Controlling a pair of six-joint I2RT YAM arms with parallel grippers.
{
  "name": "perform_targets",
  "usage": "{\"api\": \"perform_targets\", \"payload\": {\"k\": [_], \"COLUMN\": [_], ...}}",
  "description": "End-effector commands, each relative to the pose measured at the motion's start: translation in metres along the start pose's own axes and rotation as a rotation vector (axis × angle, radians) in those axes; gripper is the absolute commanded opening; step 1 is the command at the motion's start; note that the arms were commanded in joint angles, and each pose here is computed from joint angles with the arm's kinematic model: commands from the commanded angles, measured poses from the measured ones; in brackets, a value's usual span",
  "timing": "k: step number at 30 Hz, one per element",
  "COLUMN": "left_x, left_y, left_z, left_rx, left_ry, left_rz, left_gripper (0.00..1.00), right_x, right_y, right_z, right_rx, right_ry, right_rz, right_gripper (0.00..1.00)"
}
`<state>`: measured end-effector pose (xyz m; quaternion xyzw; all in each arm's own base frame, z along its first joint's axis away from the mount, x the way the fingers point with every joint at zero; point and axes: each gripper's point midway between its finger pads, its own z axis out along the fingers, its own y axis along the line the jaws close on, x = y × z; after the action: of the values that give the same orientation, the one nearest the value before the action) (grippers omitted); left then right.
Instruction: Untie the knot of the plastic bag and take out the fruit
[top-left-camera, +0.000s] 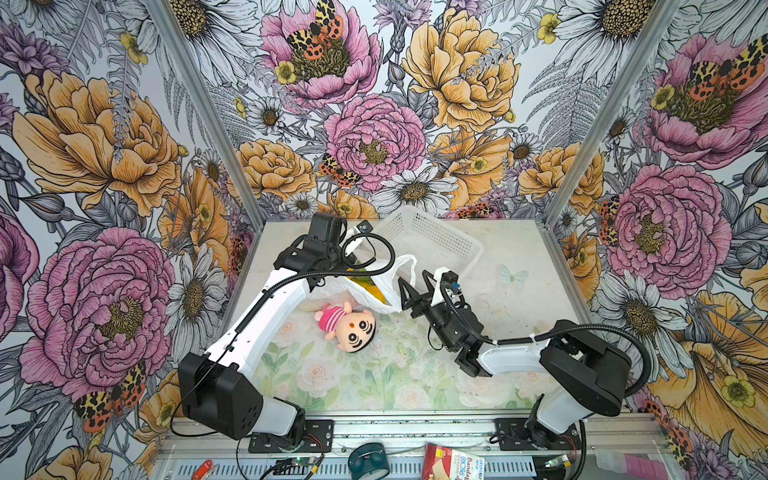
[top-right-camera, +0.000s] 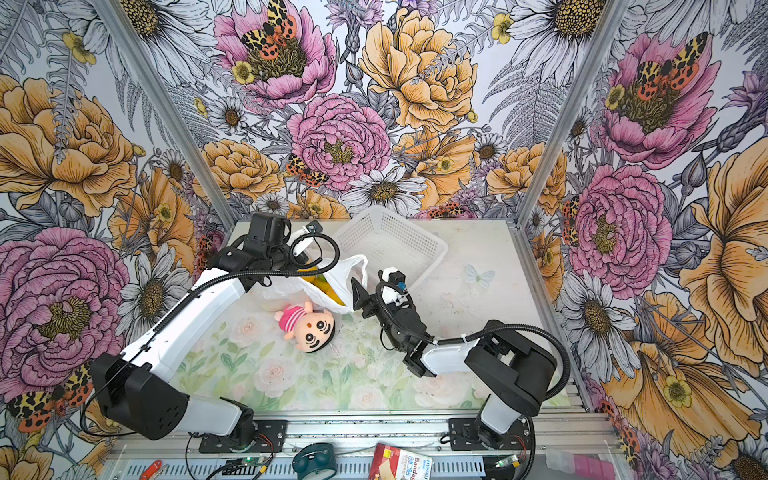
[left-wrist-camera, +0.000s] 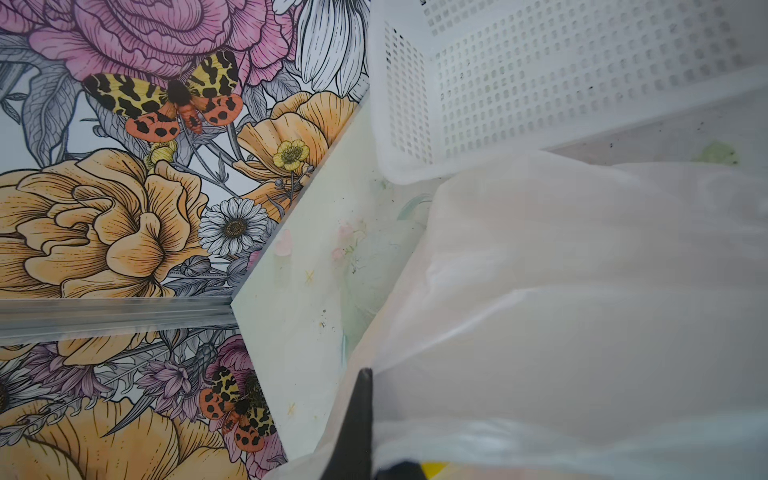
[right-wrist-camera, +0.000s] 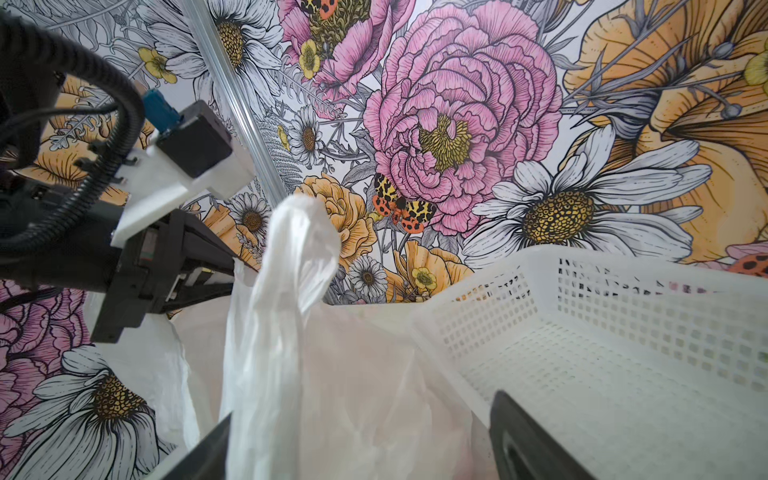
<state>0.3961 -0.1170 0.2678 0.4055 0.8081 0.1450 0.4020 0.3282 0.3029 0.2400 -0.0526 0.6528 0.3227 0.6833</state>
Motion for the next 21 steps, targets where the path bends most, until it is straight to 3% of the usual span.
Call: {"api": "perform_targets", "payload": {"k": [1,4,6,10,12,16,21], "left_x": [-0.011,-0.016,-0.020,-0.031,-0.037,-0.044,-0.042], "left_y": [0.016,0.020,0.027,0.071,0.097,0.140,0.174], "left_z": [-0.013,-0.010,-0.007,-0.004,-0.002,0.009,0.025], "left_rx": [-0.084,-0.092,-0.116,-0.238,-0.295,-0.385,-0.430], "left_ry": [-0.030,-0.029,-0.022,0.016,0.021,0.071,0.146], "left_rz": [-0.006,-0.014,-0.008,-0.045,-0.096,-0.144,-0.204], "left_gripper": [0.00,0.00,0.00,0.00,0.00,0.00,0.00], "right_x": [0.002,0.006,0.005,0.000,-0.005,-0.010,-0.004], "right_y": [0.009,0.015,0.018,0.017,0.017,0.014,0.019], "right_z": [0.020,0.031,0.034,0.034,0.033,0.032,0.040], "right_rx": [-0.042,-0.062,-0.076,-0.069,-0.061,-0.048,-0.062], "right_ry": [0.145,0.229,0.251,0.265,0.260,0.254,0.310], "right_rz": [0.010,-0.003,-0.005,-0.014,-0.021,-0.054,-0.097], "right_gripper": [0.82,0.75,0.61,0.24,0.18,0.17,0.37]}}
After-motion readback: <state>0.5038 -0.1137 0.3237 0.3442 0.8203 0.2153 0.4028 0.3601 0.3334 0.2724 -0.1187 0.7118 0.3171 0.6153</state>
